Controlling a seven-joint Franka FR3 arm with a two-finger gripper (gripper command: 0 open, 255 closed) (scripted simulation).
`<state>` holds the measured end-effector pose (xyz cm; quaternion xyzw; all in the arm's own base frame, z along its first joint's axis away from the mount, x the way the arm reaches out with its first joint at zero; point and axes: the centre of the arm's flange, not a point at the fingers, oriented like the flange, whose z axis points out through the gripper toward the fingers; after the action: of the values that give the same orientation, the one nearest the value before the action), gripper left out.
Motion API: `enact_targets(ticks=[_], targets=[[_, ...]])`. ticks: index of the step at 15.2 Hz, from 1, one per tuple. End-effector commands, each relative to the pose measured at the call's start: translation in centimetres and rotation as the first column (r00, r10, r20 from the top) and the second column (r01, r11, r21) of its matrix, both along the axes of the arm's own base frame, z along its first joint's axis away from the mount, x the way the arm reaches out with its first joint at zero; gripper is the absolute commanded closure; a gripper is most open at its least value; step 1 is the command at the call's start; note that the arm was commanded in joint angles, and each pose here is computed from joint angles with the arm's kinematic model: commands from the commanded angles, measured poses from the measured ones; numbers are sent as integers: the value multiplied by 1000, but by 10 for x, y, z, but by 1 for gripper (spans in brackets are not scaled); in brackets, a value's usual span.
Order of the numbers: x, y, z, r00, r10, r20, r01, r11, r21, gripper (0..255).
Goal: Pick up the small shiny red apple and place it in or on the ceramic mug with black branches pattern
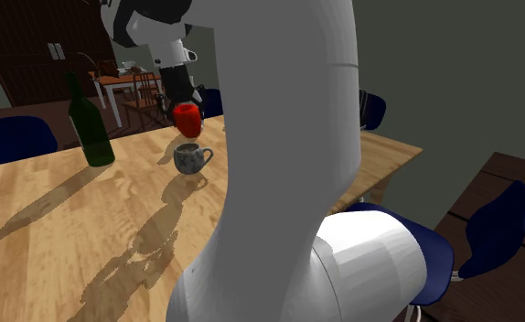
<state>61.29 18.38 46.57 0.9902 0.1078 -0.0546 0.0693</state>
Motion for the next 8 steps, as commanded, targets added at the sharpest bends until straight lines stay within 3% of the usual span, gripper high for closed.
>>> enact_targets(ticks=[1,4,8], targets=[[0,0,-10,1000,0,1,0,1000,0,255],[0,0,-26,1000,0,1,0,1000,0,255],[0,0,-26,1000,0,1,0,1000,0,255]])
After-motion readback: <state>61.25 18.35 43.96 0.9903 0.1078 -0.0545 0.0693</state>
